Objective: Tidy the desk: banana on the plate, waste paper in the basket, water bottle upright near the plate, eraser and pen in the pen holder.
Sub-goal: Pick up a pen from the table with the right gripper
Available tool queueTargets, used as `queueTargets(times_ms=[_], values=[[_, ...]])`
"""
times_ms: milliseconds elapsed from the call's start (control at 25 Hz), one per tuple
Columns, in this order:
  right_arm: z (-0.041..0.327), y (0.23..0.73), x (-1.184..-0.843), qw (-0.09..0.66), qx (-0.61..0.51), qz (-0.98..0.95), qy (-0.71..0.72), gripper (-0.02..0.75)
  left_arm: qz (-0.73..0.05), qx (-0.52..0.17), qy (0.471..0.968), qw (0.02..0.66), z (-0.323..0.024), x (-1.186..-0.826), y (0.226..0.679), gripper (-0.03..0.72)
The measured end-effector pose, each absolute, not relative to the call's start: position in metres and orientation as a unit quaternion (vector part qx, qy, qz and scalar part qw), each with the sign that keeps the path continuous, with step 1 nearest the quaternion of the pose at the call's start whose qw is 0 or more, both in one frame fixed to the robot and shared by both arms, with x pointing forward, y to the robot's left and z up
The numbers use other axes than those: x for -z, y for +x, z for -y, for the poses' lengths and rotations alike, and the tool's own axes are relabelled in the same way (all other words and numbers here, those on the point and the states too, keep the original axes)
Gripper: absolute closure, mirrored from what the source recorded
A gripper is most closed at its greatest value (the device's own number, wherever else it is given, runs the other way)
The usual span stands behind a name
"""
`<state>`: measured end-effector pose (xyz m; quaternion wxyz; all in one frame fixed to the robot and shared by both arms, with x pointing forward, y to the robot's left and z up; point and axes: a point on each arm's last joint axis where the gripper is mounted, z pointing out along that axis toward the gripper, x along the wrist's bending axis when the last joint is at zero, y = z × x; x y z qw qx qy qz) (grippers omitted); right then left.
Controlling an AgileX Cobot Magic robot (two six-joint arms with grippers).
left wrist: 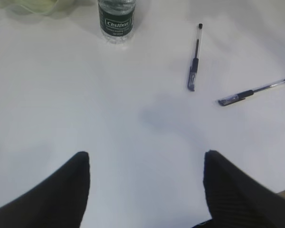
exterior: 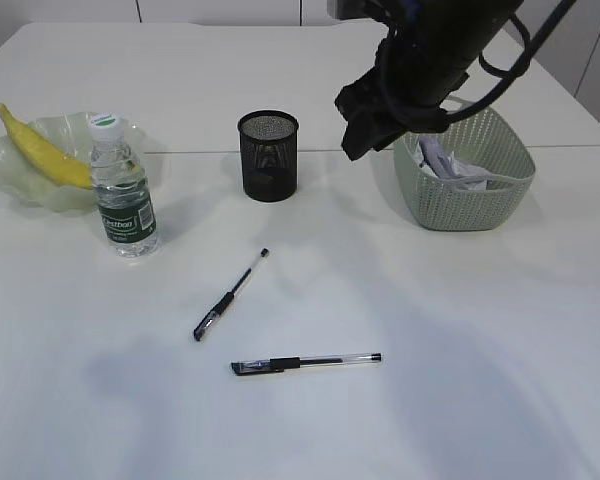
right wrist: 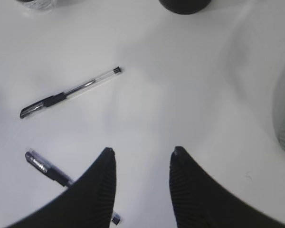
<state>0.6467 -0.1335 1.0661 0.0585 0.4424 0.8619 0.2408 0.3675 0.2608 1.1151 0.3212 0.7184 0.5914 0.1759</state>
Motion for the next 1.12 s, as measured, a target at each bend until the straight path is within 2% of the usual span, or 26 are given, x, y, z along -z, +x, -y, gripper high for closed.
queueTargets(times_ms=[360,760,1120], values=[[0.124,0.604,-1.076,0.054,-0.225,-0.909,0.346,0.454,-0.595,-0.167,0.725,0.305,-0.262,-1.113,0.365,0.159],[0.085,0.569,-1.051,0.020,-0.188,-0.959,0.212,0.454,-0.596,-0.163,0.729,0.294,-0.263,-1.111,0.364,0.162],[0.081,0.562,-1.041,0.009,-0.176,-0.967,0.183,0.454,-0.596,-0.163,0.729,0.294,-0.263,-1.111,0.364,0.167]])
